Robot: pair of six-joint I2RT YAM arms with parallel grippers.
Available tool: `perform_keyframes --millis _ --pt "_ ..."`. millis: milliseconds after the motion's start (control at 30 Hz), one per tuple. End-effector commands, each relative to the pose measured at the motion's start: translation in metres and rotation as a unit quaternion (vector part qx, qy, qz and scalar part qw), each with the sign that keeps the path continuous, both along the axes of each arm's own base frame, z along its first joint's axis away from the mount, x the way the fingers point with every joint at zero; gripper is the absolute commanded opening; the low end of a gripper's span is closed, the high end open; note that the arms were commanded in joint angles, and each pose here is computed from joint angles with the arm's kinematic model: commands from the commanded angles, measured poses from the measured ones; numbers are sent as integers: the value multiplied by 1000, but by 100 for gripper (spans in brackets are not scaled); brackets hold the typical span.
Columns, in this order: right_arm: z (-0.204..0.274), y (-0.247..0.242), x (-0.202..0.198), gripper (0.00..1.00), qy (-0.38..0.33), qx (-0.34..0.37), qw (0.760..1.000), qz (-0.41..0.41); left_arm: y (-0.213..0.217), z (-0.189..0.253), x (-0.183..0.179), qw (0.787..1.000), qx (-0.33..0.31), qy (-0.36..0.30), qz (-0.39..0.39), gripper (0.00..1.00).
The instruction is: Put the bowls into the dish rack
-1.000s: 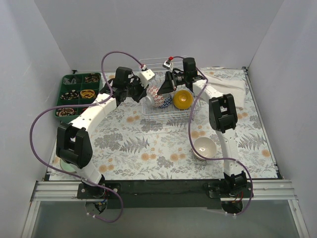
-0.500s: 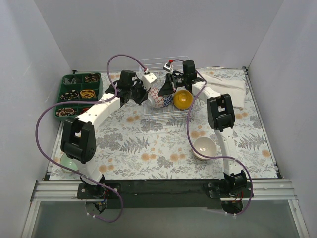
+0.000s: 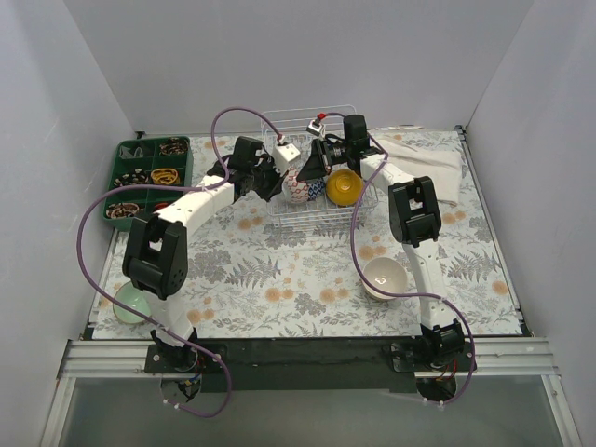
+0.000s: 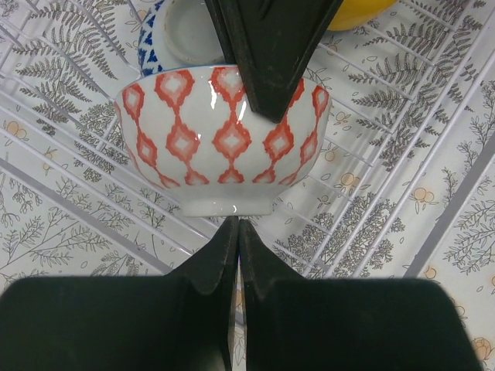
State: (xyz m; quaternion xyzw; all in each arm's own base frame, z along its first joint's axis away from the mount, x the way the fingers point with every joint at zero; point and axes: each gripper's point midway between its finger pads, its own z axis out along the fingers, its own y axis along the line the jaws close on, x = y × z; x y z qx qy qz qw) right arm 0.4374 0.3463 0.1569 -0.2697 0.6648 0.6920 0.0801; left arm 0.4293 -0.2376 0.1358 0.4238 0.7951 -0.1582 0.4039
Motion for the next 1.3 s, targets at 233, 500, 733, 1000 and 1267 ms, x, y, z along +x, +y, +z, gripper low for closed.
perform_keyframes --millis 233,500,733,1000,1267 --pt "18 -6 15 8 -67 23 997 -6 -10 7 12 1000 -11 -15 2 0" --pt "28 -2 28 14 -108 20 993 -38 -13 0 12 1000 -14 -8 0 0" --pt "21 0 34 23 -114 8 992 -53 -18 -4 16 1000 -18 -4 1 0" --pt "14 -1 37 55 -111 0 992 -59 -16 -3 18 1000 -15 -10 4 0" --pt "16 -14 56 99 -157 -38 981 -105 -20 2 29 999 -15 -32 0 0"
